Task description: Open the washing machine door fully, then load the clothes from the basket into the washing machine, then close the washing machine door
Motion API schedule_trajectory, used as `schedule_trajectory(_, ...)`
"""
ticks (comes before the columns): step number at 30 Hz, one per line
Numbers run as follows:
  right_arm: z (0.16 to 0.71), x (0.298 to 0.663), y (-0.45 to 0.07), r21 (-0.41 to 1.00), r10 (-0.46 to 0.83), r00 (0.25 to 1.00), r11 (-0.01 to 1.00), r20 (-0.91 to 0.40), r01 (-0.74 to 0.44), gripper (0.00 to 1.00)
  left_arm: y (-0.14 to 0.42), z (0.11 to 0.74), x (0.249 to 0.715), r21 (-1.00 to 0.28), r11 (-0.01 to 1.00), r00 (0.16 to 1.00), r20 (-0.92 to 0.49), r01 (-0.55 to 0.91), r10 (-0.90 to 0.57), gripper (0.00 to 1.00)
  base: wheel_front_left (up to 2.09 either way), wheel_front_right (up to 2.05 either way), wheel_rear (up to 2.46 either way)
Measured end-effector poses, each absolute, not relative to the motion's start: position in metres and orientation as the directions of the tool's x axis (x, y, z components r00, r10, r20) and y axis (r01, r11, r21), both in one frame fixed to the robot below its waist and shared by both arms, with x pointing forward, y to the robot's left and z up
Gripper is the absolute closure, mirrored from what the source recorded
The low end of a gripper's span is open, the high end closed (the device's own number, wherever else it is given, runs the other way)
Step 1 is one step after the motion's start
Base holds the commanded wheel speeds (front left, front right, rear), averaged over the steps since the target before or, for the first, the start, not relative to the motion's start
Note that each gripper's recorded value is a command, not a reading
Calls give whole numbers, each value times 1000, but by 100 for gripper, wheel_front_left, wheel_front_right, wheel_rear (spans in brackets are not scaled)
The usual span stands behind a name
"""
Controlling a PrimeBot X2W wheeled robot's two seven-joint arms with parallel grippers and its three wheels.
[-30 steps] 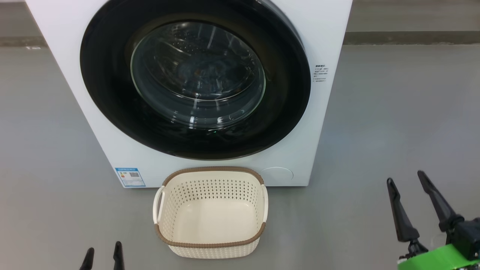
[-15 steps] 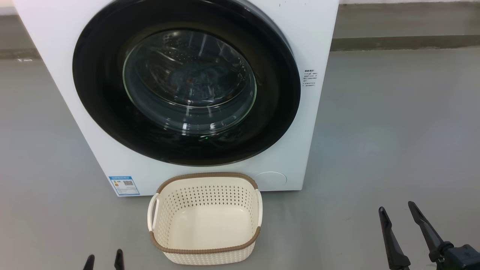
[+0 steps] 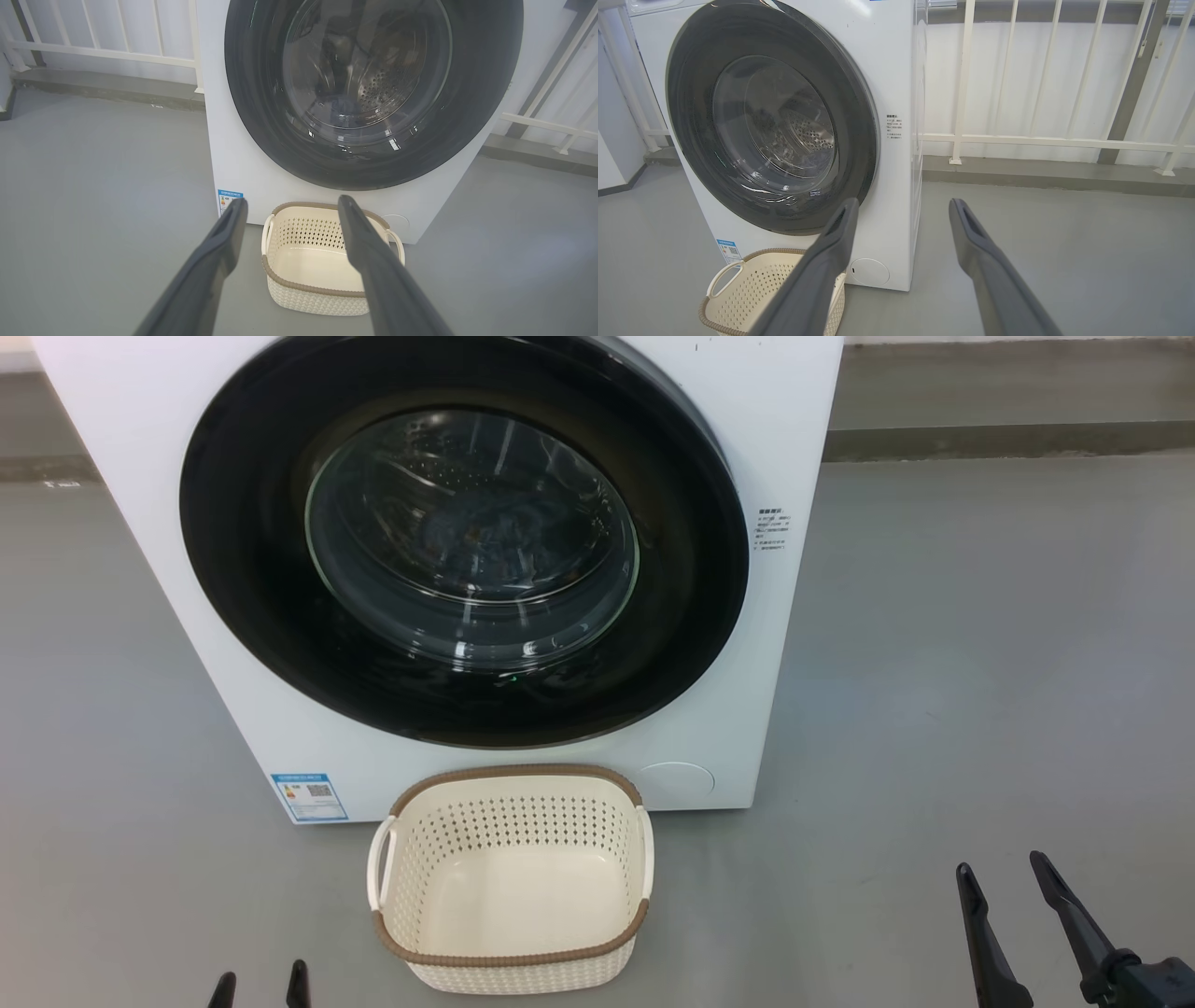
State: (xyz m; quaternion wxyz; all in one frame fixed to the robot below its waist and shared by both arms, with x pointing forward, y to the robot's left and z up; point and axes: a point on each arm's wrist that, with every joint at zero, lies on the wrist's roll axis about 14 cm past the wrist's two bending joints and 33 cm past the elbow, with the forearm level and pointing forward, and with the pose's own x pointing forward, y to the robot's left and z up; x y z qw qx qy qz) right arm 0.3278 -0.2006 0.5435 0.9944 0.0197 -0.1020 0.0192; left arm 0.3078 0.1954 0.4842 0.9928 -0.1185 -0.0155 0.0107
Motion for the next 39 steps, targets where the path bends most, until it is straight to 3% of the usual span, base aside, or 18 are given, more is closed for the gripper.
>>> schedule_trajectory(39, 535, 329, -200, 31, 34, 984, 999, 175, -40, 0, 186, 479, 317, -216, 976, 1000, 6, 31, -30, 0, 0, 0, 0)
